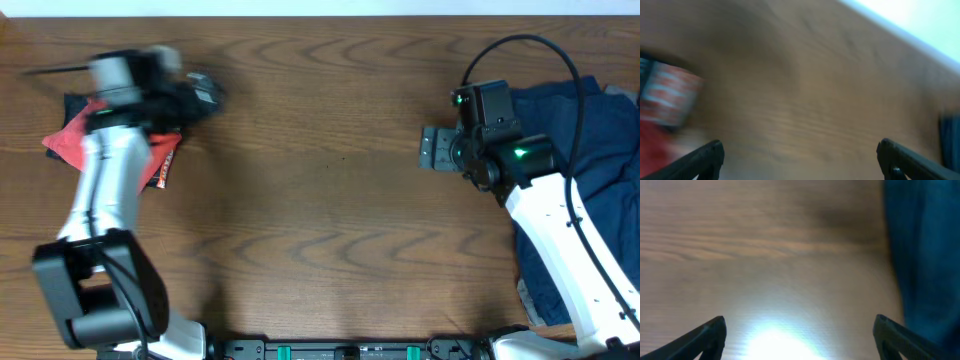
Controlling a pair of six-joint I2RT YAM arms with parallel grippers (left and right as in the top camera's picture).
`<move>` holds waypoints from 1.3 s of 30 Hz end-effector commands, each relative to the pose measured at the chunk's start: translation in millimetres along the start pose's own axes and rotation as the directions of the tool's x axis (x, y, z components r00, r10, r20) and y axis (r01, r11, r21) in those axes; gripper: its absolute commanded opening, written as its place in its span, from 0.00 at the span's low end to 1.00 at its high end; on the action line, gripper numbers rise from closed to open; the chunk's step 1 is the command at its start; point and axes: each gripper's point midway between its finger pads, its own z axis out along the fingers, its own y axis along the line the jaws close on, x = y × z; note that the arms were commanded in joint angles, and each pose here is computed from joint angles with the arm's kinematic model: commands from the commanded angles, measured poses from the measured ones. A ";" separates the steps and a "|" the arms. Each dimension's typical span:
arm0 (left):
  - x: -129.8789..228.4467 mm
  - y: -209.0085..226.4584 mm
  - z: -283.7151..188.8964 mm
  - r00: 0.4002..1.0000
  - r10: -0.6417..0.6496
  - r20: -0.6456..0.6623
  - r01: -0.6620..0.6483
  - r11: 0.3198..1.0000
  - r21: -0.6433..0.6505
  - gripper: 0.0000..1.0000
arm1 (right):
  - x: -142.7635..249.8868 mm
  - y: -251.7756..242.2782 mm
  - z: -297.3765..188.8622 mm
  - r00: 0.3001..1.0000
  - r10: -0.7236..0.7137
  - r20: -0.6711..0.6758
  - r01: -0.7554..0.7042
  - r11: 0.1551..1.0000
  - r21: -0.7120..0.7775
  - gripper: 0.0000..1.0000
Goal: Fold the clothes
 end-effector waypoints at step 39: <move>187.9 -48.7 -261.5 0.753 0.308 0.582 -0.267 0.951 -0.157 0.98 | 110.6 -88.2 -109.0 0.883 0.209 0.419 -0.219 0.975 -0.026 0.99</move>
